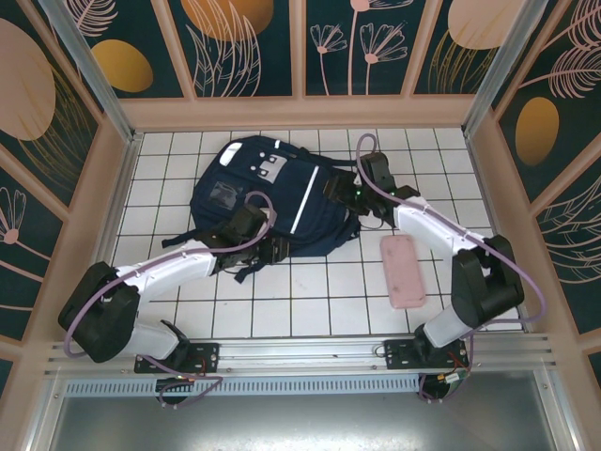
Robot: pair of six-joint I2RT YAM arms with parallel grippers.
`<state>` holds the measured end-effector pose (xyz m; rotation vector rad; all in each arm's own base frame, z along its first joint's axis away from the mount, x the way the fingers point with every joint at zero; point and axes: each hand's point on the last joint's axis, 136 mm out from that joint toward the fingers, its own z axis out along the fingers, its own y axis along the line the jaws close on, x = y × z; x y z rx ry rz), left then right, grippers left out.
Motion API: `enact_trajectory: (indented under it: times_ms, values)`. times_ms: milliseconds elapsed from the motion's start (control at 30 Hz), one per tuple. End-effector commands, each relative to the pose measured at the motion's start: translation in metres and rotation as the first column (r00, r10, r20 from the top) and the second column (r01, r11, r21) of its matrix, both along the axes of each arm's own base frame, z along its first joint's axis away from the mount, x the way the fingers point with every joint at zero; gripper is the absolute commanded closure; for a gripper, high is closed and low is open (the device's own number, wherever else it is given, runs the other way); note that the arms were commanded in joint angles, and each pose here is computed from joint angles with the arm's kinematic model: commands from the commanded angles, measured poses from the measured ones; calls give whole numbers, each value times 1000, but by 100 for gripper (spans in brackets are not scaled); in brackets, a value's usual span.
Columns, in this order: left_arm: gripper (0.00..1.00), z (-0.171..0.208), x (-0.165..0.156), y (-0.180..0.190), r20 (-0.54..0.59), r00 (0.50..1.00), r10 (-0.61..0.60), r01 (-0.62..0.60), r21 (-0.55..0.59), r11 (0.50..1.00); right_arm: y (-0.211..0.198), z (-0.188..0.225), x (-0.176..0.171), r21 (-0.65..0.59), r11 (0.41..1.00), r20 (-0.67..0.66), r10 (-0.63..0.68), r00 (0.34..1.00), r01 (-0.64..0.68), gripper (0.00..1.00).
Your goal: Pack the student bag
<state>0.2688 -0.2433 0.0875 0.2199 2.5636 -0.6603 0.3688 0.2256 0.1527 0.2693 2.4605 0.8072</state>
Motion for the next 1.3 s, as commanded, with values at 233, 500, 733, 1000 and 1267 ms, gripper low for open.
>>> enact_trajectory:
  times_ms: [233, 500, 733, 1000, 1267]
  values:
    - [19, 28, 31, 72, 19, 930, 368, -360, -166, 918, 69, -21, -80, -200, 954, -37, 221, 975, -224, 44]
    - [15, 17, 37, 138, -43, 772, 634, -621, -261, 739, 145, -60, -130, -334, 871, -102, 346, 933, -360, 51]
    - [15, 16, 39, 149, -77, 720, 689, -671, -327, 665, 164, -85, -135, -376, 874, -164, 264, 951, -307, 59]
    - [15, 20, 42, 147, -86, 720, 689, -670, -345, 657, 174, -102, -129, -319, 933, -170, 113, 979, -163, 63]
    - [16, 8, 40, 135, -149, 748, 647, -652, -350, 673, 177, -115, -133, -338, 939, -162, 2, 987, -57, 64]
